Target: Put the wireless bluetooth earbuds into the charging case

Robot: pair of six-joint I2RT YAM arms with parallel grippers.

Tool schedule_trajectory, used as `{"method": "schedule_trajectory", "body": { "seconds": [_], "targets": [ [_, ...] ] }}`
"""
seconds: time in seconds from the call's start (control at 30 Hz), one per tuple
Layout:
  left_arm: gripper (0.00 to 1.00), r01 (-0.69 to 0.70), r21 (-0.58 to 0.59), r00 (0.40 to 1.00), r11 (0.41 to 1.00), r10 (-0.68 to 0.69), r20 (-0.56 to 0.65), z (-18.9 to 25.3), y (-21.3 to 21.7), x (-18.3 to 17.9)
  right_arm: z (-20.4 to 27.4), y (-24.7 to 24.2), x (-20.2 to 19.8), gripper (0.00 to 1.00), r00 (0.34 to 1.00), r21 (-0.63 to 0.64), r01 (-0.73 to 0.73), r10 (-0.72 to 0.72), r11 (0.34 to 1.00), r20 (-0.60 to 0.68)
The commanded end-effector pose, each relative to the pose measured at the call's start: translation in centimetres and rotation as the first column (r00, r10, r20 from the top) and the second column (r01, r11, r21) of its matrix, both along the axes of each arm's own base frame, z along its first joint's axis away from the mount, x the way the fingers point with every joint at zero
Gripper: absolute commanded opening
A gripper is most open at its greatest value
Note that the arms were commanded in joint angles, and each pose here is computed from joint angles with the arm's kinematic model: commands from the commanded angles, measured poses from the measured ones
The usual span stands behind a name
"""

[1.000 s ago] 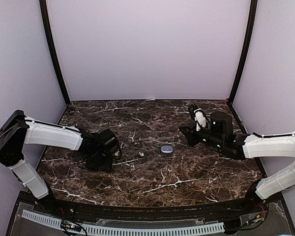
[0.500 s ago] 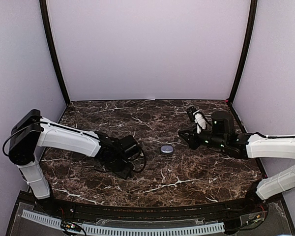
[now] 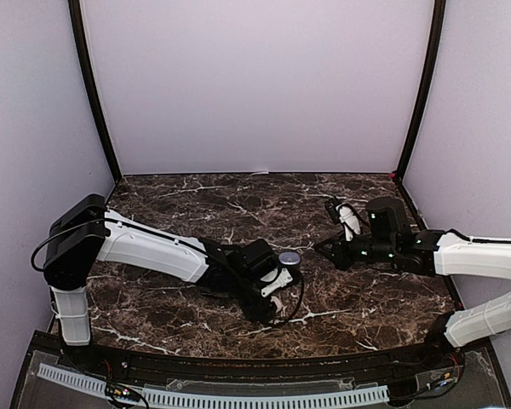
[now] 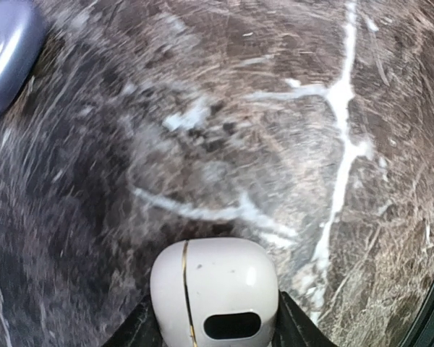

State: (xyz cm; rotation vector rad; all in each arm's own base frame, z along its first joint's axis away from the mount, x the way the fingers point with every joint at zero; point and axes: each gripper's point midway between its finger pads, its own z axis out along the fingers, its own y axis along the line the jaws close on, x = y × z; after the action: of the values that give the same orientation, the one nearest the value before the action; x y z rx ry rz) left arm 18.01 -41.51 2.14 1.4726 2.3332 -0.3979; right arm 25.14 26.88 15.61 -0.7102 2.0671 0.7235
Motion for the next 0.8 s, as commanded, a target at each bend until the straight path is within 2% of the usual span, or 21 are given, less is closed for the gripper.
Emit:
{"method": "schedule_trajectory", "body": {
  "seconds": [0.0,0.1,0.17,0.3,0.43,0.63,0.77],
  "targets": [
    [0.6,0.21,-0.003,0.977,0.978,-0.21,-0.023,-1.4,-0.3,-1.7,-2.1,-0.7,-0.9,0.1,0.992,-0.017,0.032,-0.034,0.999,-0.125],
    [0.76,0.231,-0.003,0.972,0.973,-0.231,-0.043,-1.8,0.2,-1.8,-3.0,-0.5,-1.4,0.11,0.985,-0.024,0.013,-0.017,1.0,-0.169],
    [0.98,0.199,-0.007,0.979,0.98,-0.199,-0.047,-1.6,0.5,-1.0,-3.4,-0.2,-1.8,0.12,0.982,-0.023,-0.012,0.007,1.0,-0.191],
    [0.99,0.156,-0.031,0.987,0.987,-0.157,-0.043,-0.7,0.9,-0.2,-4.2,0.9,-2.4,0.17,0.969,-0.014,-0.077,0.072,0.997,-0.238],
    [0.99,0.094,0.01,0.996,0.996,-0.094,-0.01,-1.2,1.9,0.9,-5.3,2.5,-3.1,0.16,0.939,0.02,-0.155,0.154,0.988,-0.309],
    [0.9,-0.006,0.065,0.999,0.998,0.003,0.048,-2.3,3.7,2.6,-6.6,4.7,-3.9,0.18,0.887,0.122,-0.22,0.25,0.968,-0.389],
    [0.9,-0.056,0.053,0.997,0.997,0.052,0.065,-2.0,5.1,3.2,-7.4,6.1,-4.5,0.19,0.843,0.18,-0.264,0.317,0.948,-0.435]
  ]
}}
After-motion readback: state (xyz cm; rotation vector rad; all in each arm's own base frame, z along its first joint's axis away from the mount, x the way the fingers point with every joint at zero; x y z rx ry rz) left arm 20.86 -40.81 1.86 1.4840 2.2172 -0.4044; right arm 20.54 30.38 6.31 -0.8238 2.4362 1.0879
